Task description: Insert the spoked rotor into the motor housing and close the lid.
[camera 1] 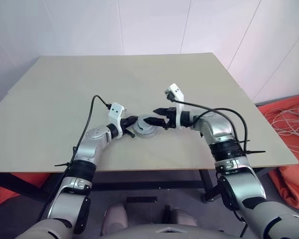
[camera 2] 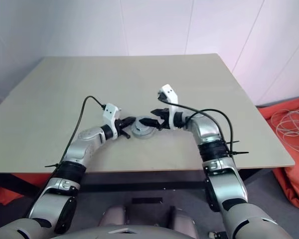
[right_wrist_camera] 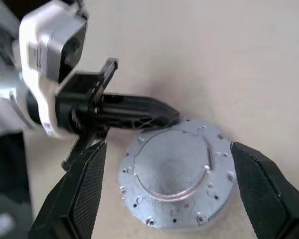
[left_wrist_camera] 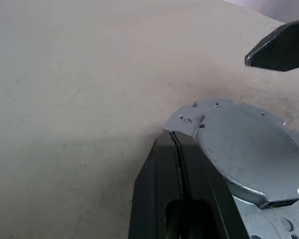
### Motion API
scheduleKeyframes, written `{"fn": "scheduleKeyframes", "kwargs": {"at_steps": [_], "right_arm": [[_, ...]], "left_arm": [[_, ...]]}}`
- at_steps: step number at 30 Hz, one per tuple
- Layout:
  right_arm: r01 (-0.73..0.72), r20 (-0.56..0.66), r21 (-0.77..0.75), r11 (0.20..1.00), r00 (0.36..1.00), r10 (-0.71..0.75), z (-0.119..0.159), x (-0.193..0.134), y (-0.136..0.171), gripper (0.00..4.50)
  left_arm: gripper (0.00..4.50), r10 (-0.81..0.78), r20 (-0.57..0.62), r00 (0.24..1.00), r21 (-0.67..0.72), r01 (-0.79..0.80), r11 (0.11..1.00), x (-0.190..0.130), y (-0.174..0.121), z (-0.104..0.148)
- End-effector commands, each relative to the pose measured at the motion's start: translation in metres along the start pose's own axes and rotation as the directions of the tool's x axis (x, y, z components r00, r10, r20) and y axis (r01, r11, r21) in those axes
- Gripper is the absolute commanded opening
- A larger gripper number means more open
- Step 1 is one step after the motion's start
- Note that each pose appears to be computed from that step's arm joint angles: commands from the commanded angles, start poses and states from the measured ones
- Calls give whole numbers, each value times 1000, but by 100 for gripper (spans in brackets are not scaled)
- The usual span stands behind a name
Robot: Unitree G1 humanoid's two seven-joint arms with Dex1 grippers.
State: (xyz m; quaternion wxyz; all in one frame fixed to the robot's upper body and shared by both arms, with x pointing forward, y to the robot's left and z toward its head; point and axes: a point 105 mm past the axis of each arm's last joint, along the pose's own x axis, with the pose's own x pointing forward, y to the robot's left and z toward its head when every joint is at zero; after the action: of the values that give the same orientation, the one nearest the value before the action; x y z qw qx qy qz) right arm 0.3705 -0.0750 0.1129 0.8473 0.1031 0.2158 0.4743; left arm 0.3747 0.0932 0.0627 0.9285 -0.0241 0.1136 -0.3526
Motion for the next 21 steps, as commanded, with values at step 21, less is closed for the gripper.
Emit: {"fn": "scheduleKeyframes", "kwargs": {"at_steps": [21], "right_arm": [[-13, 38, 857, 516, 999, -38, -16, -24, -8, 447]], "left_arm": [[0, -55, -11, 998, 22, 55, 998, 6, -10, 3]]}}
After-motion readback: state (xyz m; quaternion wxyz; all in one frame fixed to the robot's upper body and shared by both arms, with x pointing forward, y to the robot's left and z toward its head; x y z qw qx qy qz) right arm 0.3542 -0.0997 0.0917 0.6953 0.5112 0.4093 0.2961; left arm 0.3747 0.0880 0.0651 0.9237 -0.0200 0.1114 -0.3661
